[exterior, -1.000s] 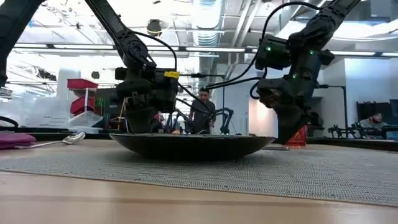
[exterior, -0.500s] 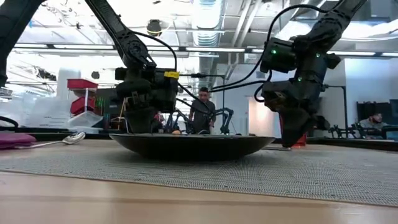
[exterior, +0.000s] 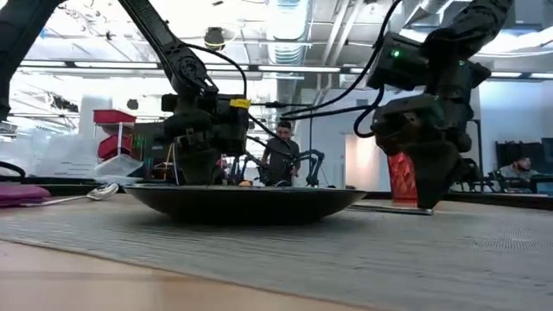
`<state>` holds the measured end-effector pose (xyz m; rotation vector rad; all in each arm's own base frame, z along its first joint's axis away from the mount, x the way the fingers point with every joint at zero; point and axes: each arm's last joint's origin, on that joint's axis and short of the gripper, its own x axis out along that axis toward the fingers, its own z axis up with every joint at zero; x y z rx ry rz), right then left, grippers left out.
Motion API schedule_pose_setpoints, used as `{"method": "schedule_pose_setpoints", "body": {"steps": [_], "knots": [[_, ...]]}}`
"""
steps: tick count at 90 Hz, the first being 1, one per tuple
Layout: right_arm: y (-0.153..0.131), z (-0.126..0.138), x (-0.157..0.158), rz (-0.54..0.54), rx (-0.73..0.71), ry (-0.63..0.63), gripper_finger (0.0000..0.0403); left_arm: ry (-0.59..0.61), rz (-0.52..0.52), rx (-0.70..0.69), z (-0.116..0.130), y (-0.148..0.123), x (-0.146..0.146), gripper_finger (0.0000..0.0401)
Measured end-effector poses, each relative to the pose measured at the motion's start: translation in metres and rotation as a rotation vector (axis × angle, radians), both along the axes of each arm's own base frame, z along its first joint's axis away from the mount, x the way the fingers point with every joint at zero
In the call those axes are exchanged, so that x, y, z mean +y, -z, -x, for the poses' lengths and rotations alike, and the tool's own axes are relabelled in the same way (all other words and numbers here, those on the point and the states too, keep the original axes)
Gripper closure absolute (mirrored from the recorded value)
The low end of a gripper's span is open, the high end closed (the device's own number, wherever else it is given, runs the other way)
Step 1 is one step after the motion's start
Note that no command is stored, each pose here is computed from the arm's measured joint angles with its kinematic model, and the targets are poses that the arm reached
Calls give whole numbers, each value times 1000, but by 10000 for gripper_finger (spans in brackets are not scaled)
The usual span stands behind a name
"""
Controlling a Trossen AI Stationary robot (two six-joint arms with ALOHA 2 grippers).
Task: Set table place
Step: Move the silver knife beside the white floral patterned plate on the gray placemat
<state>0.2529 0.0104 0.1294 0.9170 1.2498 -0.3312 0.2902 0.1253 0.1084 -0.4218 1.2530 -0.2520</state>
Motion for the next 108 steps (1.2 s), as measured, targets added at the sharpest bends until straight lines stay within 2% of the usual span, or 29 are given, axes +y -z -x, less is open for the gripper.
{"method": "schedule_pose_setpoints", "body": {"steps": [34, 73, 82, 97, 108], "knots": [[-6, 11, 46, -99, 42, -93, 403, 5, -2, -3, 0, 0, 1, 401], [-14, 18, 92, -220, 32, -97, 403, 5, -1, -18, 2, 0, 5, 401], [-18, 24, 99, -180, 35, -42, 403, -14, 7, -28, 3, 0, 9, 401], [-23, 35, 95, -46, 70, 153, 403, -62, 16, -14, 4, 0, 13, 401], [-17, 40, 91, 2, 125, 182, 403, -74, 7, -4, 4, 0, 13, 401]]}}
